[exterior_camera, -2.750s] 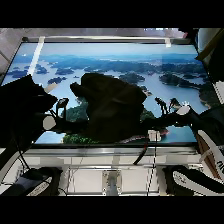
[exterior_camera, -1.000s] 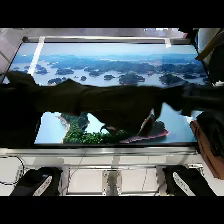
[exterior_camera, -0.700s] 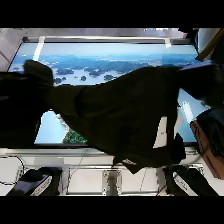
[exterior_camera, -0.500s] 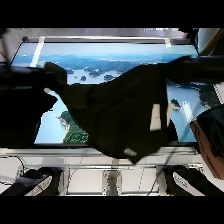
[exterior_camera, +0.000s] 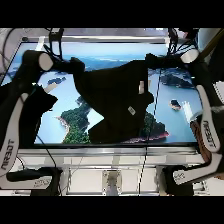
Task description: Fold the clothes and pants, and hang the long-sleeved shirts on hangers.
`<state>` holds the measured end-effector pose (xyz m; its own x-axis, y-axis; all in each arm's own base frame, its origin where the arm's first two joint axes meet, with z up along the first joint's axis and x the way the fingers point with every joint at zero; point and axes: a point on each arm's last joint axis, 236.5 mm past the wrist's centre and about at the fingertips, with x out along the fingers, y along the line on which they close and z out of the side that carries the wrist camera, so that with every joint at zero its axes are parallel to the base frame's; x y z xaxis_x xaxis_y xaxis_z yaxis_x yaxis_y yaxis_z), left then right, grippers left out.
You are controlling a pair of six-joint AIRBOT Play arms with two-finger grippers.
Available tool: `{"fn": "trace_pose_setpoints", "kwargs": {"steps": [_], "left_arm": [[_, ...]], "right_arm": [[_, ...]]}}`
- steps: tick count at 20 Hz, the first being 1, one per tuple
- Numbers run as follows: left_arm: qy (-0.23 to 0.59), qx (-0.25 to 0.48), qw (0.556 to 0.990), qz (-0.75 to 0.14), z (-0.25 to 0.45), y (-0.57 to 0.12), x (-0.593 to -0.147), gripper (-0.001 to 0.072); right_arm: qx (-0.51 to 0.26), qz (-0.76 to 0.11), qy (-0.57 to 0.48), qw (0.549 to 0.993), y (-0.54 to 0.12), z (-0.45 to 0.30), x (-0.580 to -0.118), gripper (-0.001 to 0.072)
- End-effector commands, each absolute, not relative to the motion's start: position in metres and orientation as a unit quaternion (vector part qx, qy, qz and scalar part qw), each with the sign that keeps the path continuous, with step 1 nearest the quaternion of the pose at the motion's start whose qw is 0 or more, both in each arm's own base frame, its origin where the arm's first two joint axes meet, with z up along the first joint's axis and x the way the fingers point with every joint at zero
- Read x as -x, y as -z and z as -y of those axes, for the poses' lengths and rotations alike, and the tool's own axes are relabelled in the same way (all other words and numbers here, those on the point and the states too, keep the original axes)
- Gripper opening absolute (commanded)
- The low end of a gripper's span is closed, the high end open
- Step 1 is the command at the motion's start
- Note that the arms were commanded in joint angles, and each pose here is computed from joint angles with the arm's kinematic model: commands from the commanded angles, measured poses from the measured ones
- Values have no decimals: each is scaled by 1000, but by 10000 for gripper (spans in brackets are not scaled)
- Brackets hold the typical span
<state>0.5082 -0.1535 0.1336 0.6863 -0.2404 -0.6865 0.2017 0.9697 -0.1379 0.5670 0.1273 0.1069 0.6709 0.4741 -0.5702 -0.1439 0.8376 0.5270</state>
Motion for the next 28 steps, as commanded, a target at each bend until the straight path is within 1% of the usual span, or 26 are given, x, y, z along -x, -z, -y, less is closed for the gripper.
{"fn": "trace_pose_setpoints", "kwargs": {"steps": [1,2,3,5,6,8,10,11,12,13,15,16,18,19,20,23,26,28], "left_arm": [[111,48,929,-349,159,-117,-541,209],[107,50,930,-348,154,-119,-541,643],[100,53,929,-353,145,-124,-537,691],[80,55,918,-385,118,-135,-513,693],[68,54,906,-415,103,-138,-492,694],[52,49,875,-478,83,-131,-441,694],[56,58,842,-534,86,-101,-380,693],[70,83,827,-552,98,-81,-349,694],[95,124,813,-560,120,-62,-318,693],[122,173,805,-553,143,-49,-296,694],[160,287,787,-522,181,-28,-267,693],[163,311,776,-523,189,-13,-253,693],[151,319,746,-565,194,28,-218,693],[145,320,736,-578,194,41,-208,693],[143,321,737,-577,195,47,-206,693],[137,328,763,-540,195,46,-228,692],[115,326,744,-572,195,70,-223,692],[111,338,738,-574,200,78,-228,691]], "right_arm": [[-319,-289,-77,899,-78,-83,-630,194],[-321,-268,-69,906,-87,-76,-635,475],[-318,-261,-67,909,-95,-68,-637,532],[-287,-291,-73,910,-109,-43,-626,530],[-253,-323,-69,910,-111,-22,-613,530],[-202,-395,-60,894,-110,21,-574,529],[-165,-449,-67,876,-112,51,-530,524],[-152,-470,-76,866,-114,59,-510,494],[-139,-485,-86,859,-117,62,-492,486],[-130,-495,-95,854,-120,62,-480,486],[-129,-500,-107,849,-127,57,-469,487],[-136,-497,-119,849,-130,48,-469,487],[-149,-489,-142,848,-136,33,-472,487],[-148,-488,-150,847,-137,25,-472,487],[-145,-489,-155,846,-137,19,-473,487],[-128,-488,-178,845,-138,-2,-474,487],[-118,-486,-193,844,-139,-21,-476,487],[-113,-484,-199,845,-139,-28,-477,487]]}}
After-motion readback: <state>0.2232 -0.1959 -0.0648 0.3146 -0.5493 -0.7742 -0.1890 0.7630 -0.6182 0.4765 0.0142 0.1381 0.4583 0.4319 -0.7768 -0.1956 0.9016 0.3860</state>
